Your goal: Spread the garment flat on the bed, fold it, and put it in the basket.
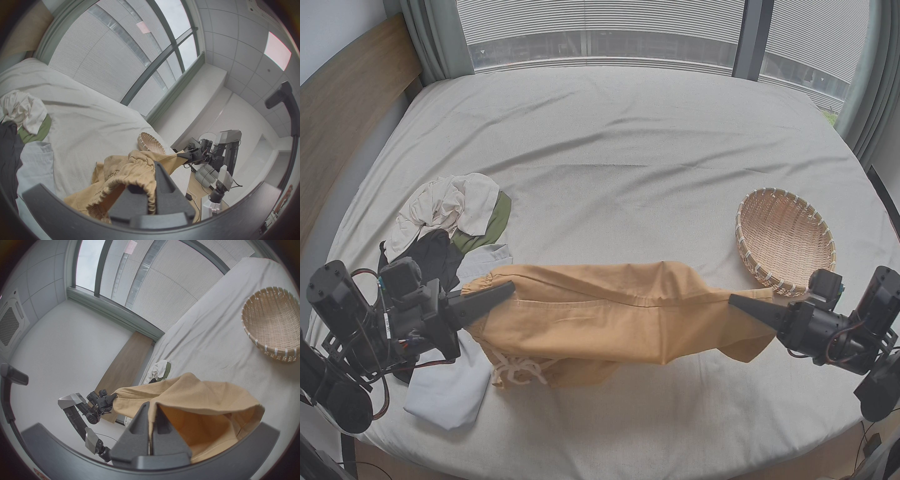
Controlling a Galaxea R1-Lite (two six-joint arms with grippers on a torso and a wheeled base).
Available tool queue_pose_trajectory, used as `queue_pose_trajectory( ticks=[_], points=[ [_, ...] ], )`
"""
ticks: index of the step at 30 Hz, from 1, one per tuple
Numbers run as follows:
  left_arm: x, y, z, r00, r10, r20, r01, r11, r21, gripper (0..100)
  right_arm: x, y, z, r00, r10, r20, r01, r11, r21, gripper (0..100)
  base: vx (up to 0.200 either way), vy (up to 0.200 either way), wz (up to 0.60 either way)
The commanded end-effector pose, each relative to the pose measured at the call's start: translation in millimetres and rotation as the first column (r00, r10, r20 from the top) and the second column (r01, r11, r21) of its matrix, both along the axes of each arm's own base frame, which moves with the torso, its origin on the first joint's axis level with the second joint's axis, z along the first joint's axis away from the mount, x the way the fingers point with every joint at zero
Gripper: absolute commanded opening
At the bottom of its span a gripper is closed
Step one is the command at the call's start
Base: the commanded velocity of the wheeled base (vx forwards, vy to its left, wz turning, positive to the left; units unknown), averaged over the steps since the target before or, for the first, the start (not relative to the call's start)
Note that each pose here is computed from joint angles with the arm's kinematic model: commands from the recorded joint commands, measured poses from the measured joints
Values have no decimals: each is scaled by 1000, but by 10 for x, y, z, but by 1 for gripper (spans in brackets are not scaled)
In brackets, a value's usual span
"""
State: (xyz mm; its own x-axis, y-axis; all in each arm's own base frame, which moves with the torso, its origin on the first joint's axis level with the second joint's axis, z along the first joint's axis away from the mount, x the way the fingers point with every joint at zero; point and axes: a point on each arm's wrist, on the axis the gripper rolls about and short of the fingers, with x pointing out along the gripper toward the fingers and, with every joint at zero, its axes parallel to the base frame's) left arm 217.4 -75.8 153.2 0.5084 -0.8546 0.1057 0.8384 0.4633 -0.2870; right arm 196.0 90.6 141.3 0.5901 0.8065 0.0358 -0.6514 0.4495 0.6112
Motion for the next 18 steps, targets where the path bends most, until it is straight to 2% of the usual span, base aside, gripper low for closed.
queue_pose_trajectory(
  ticks=[1,5,7,14,18],
  points=[
    [-196,62,206,996,-6,90,8,1000,-22,0,-274,-187,207,995,-41,86,39,999,28,0,0,0,0],
    [-272,89,291,992,-2,123,7,999,-35,0,-349,-281,276,992,-78,103,75,997,34,0,0,0,0],
    [-261,146,302,991,28,129,-24,999,-37,0,-383,-340,301,989,-106,106,103,994,34,0,0,0,0],
    [-180,345,265,986,128,109,-125,992,-33,0,-431,-477,334,978,-180,104,178,984,32,0,0,0,0],
    [-184,405,307,985,141,102,-136,989,-51,0,-420,-512,336,974,-201,105,199,980,31,0,0,0,0]
  ],
)
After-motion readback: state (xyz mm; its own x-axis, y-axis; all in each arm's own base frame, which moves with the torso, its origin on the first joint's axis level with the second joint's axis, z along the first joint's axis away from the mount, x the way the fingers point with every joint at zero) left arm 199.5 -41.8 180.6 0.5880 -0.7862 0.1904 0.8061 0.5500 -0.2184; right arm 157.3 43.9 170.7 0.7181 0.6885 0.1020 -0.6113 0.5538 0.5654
